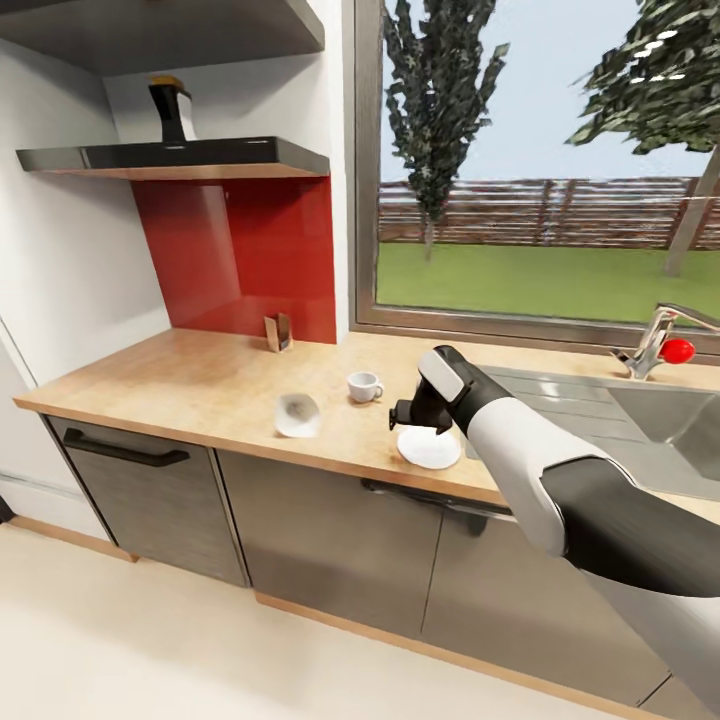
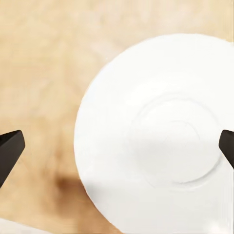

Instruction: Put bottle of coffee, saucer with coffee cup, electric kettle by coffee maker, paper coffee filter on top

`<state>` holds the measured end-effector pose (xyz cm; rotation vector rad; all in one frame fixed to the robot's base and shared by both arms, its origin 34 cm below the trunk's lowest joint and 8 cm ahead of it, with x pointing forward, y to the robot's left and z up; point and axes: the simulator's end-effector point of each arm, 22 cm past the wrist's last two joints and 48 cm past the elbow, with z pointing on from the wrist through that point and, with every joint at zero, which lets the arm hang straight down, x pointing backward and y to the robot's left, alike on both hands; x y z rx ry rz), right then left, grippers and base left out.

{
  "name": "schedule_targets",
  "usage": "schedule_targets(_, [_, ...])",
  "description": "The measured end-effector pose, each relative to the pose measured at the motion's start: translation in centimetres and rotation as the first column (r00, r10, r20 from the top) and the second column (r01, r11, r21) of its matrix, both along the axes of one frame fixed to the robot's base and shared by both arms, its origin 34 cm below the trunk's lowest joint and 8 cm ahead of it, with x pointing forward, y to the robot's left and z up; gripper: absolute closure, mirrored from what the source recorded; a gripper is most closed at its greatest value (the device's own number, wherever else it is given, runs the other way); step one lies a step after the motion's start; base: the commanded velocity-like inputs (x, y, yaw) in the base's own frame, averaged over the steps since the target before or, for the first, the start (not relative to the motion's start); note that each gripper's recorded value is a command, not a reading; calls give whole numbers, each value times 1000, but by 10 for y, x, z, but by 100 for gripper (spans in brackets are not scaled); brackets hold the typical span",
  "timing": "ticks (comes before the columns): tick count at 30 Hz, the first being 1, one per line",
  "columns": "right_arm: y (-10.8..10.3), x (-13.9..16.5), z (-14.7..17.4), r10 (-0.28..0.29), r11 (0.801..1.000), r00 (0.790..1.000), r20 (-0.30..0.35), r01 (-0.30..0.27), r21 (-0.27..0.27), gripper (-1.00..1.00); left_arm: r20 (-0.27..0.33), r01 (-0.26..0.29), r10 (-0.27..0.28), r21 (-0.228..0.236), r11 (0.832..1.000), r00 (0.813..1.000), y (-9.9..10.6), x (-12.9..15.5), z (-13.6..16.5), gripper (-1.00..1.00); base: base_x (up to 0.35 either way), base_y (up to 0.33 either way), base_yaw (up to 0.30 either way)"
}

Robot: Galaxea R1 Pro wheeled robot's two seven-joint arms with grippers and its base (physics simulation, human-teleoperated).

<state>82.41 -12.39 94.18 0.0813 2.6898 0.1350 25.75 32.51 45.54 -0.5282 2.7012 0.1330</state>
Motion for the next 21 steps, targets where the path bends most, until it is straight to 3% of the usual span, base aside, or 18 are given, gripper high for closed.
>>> schedule_targets(21, [-2, -1, -2, 1, 1000, 1000, -3, -1, -10, -100, 1, -1, 1, 1, 1000, 1000, 0, 0, 0, -100, 8, 7, 0])
